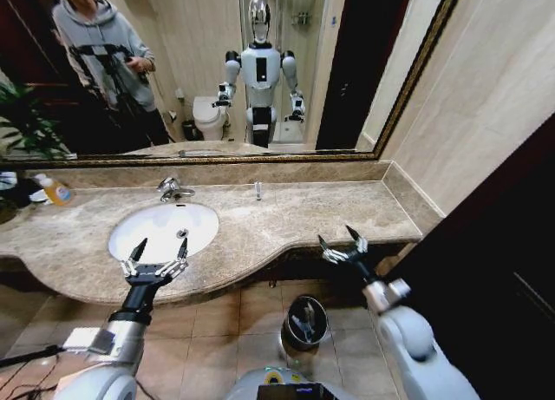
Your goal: Pick up the trash from the sink and place it in the trash bin.
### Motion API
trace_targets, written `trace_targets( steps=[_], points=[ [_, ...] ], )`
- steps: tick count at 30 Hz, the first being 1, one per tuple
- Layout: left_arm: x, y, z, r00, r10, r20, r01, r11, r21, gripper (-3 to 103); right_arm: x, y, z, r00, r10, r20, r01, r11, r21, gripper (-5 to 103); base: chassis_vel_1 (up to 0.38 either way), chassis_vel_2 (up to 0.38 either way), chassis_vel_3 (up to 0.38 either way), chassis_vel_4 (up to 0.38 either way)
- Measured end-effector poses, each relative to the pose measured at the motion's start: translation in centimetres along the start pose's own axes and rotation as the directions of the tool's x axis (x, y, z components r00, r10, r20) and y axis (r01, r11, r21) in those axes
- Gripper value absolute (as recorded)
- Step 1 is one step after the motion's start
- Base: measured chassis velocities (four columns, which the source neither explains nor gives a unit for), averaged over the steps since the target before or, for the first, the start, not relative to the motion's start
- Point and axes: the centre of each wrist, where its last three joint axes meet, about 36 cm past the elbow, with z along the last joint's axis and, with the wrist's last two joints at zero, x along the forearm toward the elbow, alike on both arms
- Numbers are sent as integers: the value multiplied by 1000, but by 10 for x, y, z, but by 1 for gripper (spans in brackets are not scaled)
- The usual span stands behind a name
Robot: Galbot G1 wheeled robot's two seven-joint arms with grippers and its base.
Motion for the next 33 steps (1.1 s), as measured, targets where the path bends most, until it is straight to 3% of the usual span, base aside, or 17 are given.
trace_targets(
  steps=[7,10,14,22,33],
  points=[
    [0,0,0,1000,0,0,0,1000,0,100,-66,-2,16,991,-133,-7,133,991,1,100,0,0,0,0],
    [0,0,0,1000,0,0,0,1000,0,100,-119,7,25,975,-221,-34,221,975,9,100,0,0,0,0],
    [0,0,0,1000,1,0,-1,1000,0,100,-165,16,23,965,-258,-45,259,965,33,100,0,0,0,0],
    [0,0,0,1000,0,0,0,1000,0,100,-230,23,34,958,-278,-68,283,957,66,100,0,0,0,0],
    [0,0,0,1000,0,0,0,1000,0,100,-258,29,58,959,-259,-112,266,963,48,100,0,0,0,0]
  ],
)
